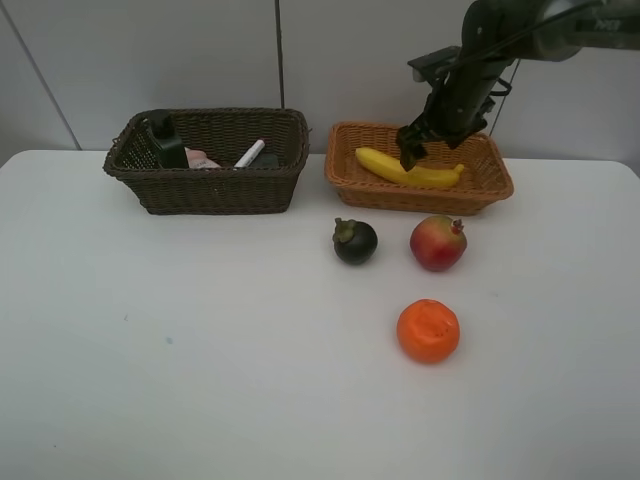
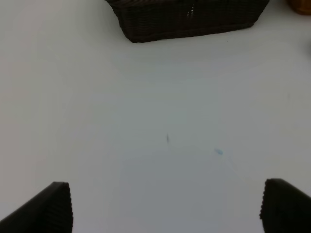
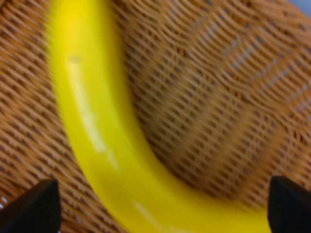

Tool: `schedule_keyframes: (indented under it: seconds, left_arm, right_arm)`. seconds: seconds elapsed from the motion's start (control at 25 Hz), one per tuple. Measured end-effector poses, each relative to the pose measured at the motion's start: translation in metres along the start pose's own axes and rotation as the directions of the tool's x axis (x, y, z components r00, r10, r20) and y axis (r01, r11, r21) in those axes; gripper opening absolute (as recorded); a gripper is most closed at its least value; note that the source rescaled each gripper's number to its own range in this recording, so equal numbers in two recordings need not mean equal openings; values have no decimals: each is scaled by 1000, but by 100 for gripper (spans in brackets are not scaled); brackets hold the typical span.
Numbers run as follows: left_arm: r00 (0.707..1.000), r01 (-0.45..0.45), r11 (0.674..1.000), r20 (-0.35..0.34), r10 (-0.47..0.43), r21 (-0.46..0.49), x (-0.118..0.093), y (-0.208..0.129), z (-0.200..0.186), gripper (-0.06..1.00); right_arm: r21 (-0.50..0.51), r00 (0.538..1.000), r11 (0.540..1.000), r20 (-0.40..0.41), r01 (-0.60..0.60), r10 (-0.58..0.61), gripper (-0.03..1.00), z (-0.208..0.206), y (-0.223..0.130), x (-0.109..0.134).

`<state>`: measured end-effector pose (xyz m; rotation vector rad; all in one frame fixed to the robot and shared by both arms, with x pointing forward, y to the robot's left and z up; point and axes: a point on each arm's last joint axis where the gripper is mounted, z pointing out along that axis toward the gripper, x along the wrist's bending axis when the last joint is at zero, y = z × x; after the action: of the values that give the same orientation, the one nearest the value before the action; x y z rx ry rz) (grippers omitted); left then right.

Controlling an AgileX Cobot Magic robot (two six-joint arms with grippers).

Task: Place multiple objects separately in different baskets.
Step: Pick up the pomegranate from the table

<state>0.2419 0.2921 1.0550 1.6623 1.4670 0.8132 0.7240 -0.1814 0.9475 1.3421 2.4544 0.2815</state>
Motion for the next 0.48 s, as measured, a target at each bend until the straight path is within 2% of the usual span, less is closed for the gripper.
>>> schedule_keyframes:
  seconds: [0.24,0.4,0.48]
  left_arm:
    - [1000,0,1000,0,0,0,0,0,0,100]
    - [1000,0,1000,0,0,0,0,0,0,100]
    - [1000,0,1000,0,0,0,0,0,0,100]
  right_arm:
    - [87,996,992,4,-88,88,100,-14,-7,-1]
    - [160,984,974,-49,-161,170,100,-52,-13,2]
    - [154,974,969,-92,-191,207,100,-64,-12,6]
